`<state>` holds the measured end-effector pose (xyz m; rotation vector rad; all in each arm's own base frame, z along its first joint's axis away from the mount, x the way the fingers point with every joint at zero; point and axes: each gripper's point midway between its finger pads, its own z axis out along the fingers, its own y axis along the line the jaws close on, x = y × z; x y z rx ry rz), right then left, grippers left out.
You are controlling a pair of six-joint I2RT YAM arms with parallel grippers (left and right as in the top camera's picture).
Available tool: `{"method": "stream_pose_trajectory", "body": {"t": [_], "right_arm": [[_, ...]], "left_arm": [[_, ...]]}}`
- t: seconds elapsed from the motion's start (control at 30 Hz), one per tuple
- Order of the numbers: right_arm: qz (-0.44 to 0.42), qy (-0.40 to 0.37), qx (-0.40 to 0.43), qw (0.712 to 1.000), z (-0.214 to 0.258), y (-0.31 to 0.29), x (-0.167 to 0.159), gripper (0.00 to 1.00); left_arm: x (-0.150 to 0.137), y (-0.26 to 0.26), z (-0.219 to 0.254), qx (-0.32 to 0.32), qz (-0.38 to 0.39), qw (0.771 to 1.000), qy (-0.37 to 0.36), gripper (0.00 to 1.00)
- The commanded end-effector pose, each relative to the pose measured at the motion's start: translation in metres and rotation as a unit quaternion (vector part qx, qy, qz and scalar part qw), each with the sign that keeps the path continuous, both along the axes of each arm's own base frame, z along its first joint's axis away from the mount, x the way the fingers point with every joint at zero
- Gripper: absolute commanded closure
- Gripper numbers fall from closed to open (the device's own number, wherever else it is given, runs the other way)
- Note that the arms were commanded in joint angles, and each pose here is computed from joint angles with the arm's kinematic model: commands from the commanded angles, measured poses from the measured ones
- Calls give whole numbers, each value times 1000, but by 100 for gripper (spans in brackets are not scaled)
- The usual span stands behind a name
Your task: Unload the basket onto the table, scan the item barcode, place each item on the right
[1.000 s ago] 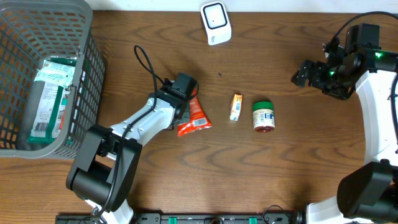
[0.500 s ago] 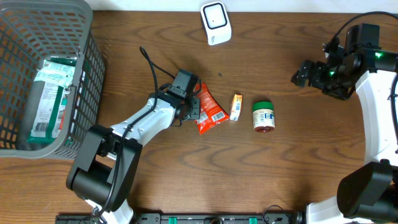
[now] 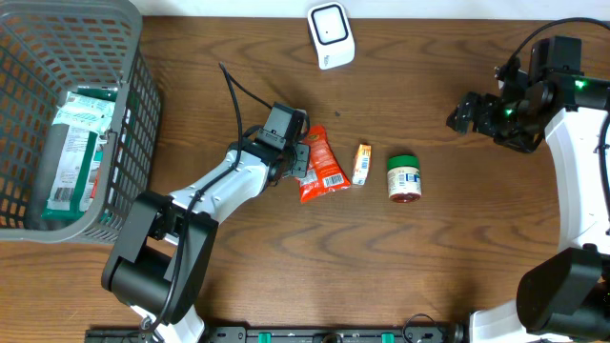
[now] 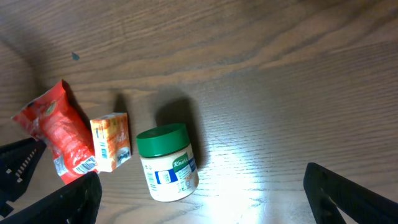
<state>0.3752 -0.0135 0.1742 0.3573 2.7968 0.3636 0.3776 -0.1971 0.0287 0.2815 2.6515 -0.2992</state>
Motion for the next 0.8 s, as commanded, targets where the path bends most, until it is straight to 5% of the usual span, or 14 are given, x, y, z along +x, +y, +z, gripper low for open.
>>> {"method": "stream_pose_trajectory", "body": {"t": [0.0, 0.77], "right_arm": [[-3, -5, 3, 1000, 3, -3, -1, 1], [-3, -5, 3, 1000, 3, -3, -1, 1]], "left_arm": [[-2, 2, -8, 17, -14, 1000, -1, 73], [-10, -44, -5, -57, -74, 996, 0, 73]]}}
